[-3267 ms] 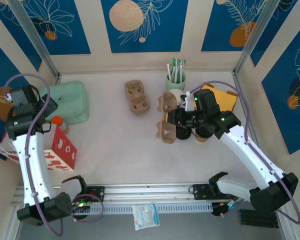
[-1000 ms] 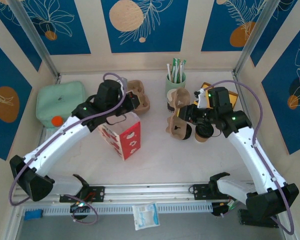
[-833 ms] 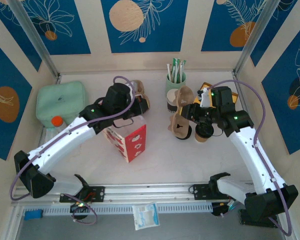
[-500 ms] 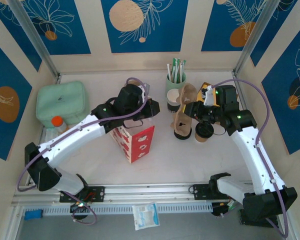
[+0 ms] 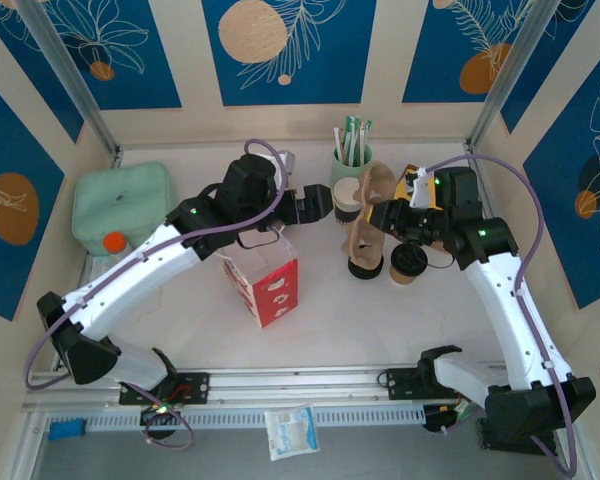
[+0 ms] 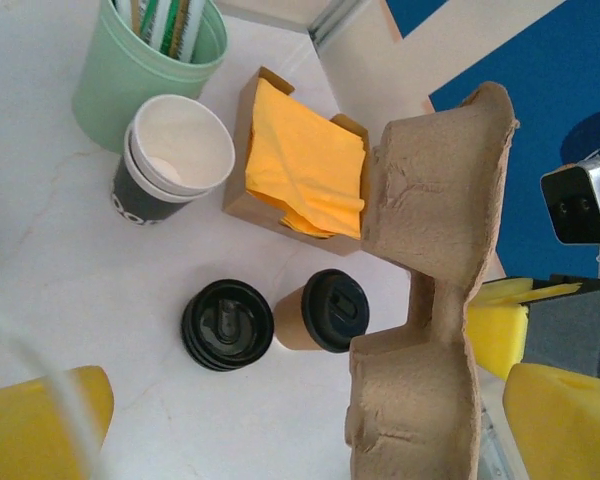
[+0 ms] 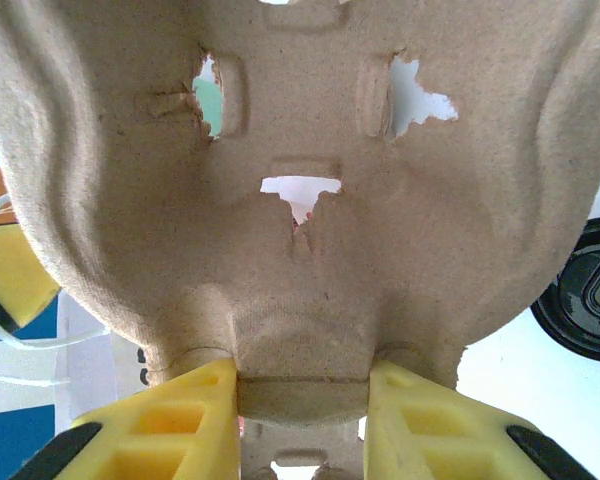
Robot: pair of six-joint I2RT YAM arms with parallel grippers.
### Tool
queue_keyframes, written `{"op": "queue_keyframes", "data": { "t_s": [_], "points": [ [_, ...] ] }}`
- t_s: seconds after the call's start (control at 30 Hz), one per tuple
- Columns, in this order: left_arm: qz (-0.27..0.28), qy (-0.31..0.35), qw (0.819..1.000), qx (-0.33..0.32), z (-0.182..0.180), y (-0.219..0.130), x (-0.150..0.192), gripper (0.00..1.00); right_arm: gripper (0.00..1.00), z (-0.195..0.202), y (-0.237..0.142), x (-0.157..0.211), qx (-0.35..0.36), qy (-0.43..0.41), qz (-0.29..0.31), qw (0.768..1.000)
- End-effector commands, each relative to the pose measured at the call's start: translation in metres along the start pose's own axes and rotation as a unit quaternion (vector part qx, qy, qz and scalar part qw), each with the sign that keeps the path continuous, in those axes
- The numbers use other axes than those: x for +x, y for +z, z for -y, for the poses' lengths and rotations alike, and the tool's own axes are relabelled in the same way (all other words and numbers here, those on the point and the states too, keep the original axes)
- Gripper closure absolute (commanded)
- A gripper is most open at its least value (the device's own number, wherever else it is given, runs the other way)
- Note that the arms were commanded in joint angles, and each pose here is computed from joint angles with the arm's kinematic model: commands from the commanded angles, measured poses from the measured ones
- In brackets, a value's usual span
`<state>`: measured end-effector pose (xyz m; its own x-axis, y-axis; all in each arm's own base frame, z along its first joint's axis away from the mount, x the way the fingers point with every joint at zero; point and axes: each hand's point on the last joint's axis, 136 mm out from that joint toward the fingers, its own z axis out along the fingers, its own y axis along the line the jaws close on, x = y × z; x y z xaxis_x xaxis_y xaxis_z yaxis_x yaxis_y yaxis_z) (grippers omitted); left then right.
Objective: Pack the takeout coffee
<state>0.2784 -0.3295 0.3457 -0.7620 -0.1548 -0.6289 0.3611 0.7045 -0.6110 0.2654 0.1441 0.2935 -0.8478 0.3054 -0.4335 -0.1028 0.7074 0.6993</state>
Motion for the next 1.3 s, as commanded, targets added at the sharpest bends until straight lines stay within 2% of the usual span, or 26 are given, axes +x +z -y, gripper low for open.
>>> {"op": "queue_keyframes", "data": {
  "t_s": [0.0,0.17,0.33,0.53,0.67,0.97,1.27],
  "points": [
    [0.02,0.022,0.999,-0.025,-0.005,-0.026,-0.01,0.01,0.7,-0.012,-0.006,-0.002,-0.016,-0.009,-0.002,1.0],
    [0.017,0.026,0.998,-0.061,-0.024,-0.037,-0.004,0.0,0.7,-0.013,-0.004,-0.003,-0.017,-0.008,-0.004,1.0],
    [0.028,0.031,0.997,-0.068,-0.03,-0.055,-0.002,0.0,0.7,-0.017,-0.005,-0.004,-0.019,-0.011,-0.005,1.0],
    [0.064,0.048,0.996,-0.046,-0.018,-0.094,-0.016,0.01,0.7,-0.038,-0.017,-0.005,-0.032,-0.03,-0.002,0.999],
    [0.089,0.064,0.992,-0.062,-0.022,-0.126,-0.022,0.01,0.7,-0.063,-0.028,-0.008,-0.045,-0.055,0.002,0.998],
    [0.137,0.078,0.971,-0.181,-0.086,-0.182,-0.016,0.01,0.7,-0.133,-0.034,-0.002,-0.068,-0.137,-0.011,0.988],
    [0.112,-0.011,0.978,-0.177,-0.148,-0.166,-0.002,0.01,0.7,-0.194,-0.002,0.018,-0.073,-0.205,-0.057,0.974]
  ]
}}
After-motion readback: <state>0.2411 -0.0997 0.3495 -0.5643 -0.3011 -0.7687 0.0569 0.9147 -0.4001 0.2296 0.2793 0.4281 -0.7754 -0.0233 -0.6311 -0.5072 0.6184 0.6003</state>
